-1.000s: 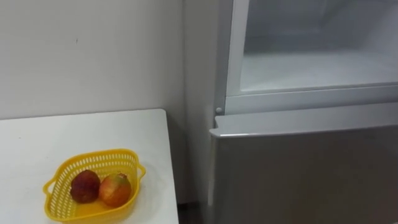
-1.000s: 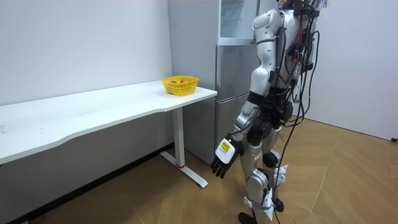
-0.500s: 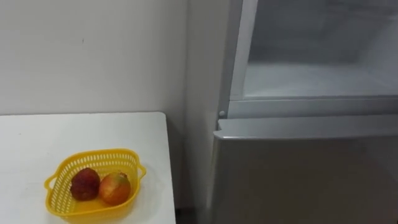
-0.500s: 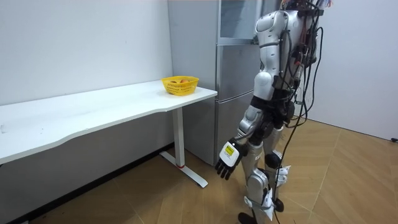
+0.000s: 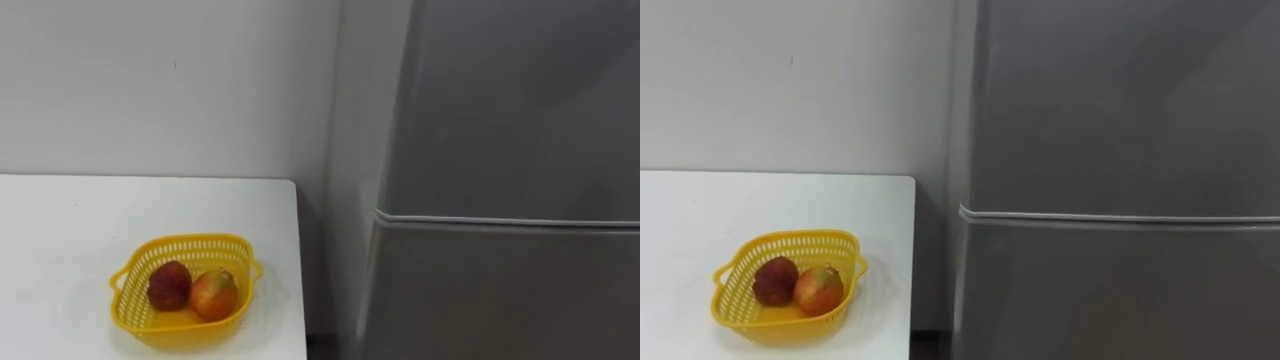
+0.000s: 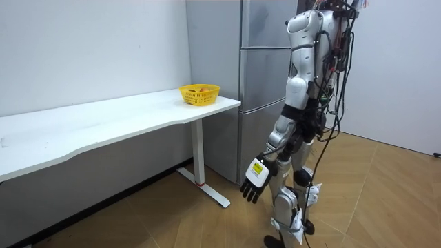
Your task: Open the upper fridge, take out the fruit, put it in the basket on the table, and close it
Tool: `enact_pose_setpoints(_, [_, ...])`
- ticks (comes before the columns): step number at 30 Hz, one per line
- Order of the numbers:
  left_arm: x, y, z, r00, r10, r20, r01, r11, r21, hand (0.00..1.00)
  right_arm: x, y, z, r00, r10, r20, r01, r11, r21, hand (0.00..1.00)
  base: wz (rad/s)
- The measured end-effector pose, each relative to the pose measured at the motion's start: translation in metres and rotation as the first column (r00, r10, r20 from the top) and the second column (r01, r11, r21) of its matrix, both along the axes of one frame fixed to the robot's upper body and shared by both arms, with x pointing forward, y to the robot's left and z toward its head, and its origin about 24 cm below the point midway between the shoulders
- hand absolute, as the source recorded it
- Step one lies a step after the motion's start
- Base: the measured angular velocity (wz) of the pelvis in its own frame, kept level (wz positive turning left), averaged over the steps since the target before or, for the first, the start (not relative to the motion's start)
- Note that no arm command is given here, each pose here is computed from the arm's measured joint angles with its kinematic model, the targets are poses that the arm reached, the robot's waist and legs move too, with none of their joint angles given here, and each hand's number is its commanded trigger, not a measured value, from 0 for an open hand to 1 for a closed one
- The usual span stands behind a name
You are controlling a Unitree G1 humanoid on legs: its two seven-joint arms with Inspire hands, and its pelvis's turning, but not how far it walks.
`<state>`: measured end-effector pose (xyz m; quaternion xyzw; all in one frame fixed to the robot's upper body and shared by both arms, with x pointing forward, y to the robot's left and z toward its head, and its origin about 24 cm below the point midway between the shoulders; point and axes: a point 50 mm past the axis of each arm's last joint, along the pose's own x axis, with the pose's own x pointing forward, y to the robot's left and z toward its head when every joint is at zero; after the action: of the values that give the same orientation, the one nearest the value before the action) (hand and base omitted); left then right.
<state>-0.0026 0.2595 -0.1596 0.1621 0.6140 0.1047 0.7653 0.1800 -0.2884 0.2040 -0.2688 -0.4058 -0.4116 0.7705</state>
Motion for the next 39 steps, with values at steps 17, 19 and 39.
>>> enact_pose_setpoints(17, [-0.007, 0.002, 0.0, 0.998, 0.001, -0.059, 0.002, 0.999, 0.054, 0.0, 0.003, -0.014, -0.021, 0.998, -0.047, -0.036, 0.051, 0.99, 0.134, 0.0, 0.01])
enact_pose_setpoints(19, [-0.007, 0.002, 0.0, 0.998, 0.002, -0.061, 0.002, 0.998, 0.066, 0.0, 0.003, -0.019, -0.033, 0.996, -0.058, -0.062, 0.069, 0.977, 0.2, 0.0, 0.0])
enact_pose_setpoints(39, [0.014, -0.011, 0.001, 0.999, -0.027, 0.018, 0.026, 0.996, 0.081, 0.0, -0.043, -0.04, -0.23, 0.75, -0.075, -0.658, 0.591, 0.523, 0.614, 0.0, 0.02])
